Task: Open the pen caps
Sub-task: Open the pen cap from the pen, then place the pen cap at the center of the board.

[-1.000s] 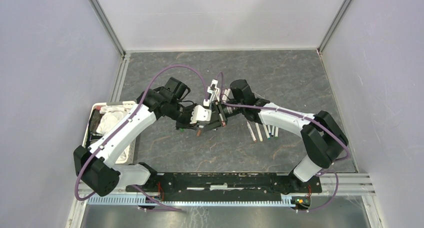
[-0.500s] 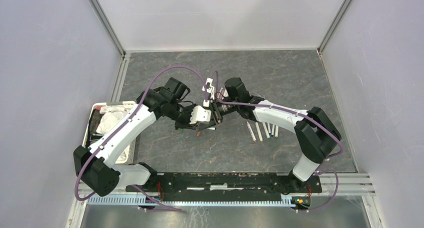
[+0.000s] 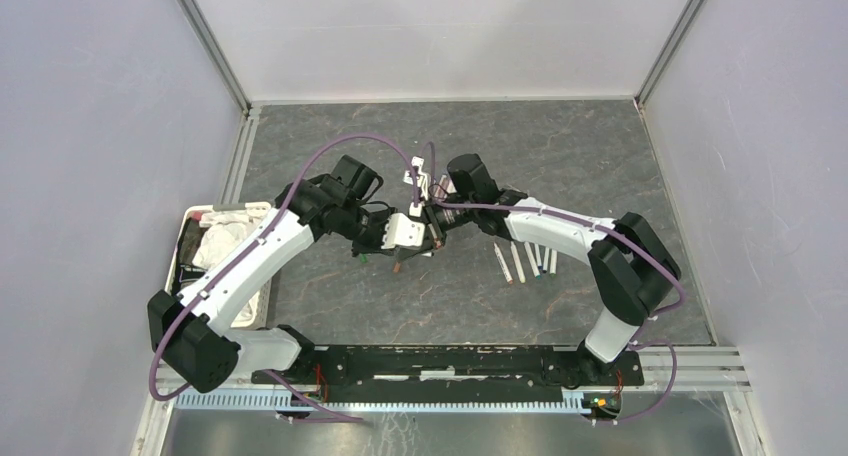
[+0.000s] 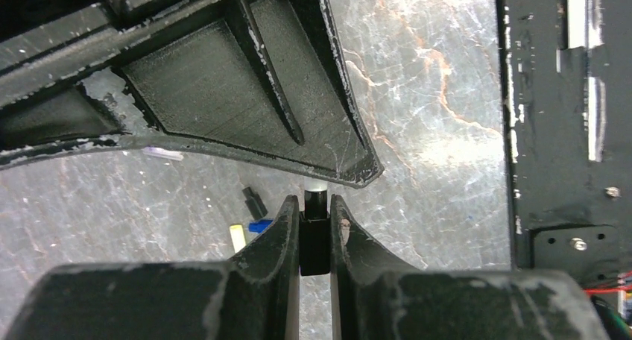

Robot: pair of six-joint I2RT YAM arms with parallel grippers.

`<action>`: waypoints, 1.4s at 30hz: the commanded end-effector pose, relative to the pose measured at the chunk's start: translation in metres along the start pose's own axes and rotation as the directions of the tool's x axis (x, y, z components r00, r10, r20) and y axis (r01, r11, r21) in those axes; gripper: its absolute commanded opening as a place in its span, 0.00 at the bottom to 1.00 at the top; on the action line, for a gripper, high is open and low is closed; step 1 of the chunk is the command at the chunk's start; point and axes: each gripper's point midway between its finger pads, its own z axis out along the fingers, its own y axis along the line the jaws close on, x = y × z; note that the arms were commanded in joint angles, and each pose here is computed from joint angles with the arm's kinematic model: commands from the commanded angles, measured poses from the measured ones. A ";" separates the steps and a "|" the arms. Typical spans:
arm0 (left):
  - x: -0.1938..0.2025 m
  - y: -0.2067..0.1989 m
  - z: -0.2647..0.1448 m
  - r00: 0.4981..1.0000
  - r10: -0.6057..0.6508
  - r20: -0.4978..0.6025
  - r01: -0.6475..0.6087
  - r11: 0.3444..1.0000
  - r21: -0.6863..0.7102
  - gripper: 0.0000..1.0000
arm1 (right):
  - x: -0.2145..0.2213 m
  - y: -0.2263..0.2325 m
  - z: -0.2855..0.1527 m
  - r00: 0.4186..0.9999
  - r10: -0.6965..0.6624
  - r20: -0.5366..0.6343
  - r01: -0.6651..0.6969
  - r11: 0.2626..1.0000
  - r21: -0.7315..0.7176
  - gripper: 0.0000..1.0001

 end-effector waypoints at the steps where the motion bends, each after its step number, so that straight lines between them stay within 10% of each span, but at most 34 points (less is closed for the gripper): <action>1: 0.026 0.012 -0.005 0.990 0.056 -0.130 -0.065 0.996 -0.061 0.02 | 0.000 -0.014 -0.022 1.000 -0.012 -0.006 0.012 0.997 0.077 0.00; 13: 0.070 0.041 -0.033 0.952 0.070 -0.299 -0.114 0.985 -0.132 0.02 | 0.045 -0.048 -0.059 0.998 0.019 -0.058 -0.006 0.976 0.219 0.00; 19: 0.057 0.043 -0.019 0.987 -0.002 -0.163 -0.020 0.991 -0.131 0.02 | 0.035 -0.059 -0.083 1.000 -0.019 0.015 0.013 0.939 0.345 0.00; 32: 0.092 0.040 0.076 0.952 -0.302 -0.053 0.293 0.947 -0.132 0.03 | 0.043 -0.114 -0.205 0.938 -0.131 0.322 -0.222 0.487 0.845 0.00; 42: 0.126 0.056 0.105 0.912 -0.398 -0.102 0.370 0.904 -0.213 0.12 | 0.070 -0.136 -0.235 0.907 -0.134 0.399 -0.338 0.330 0.881 0.00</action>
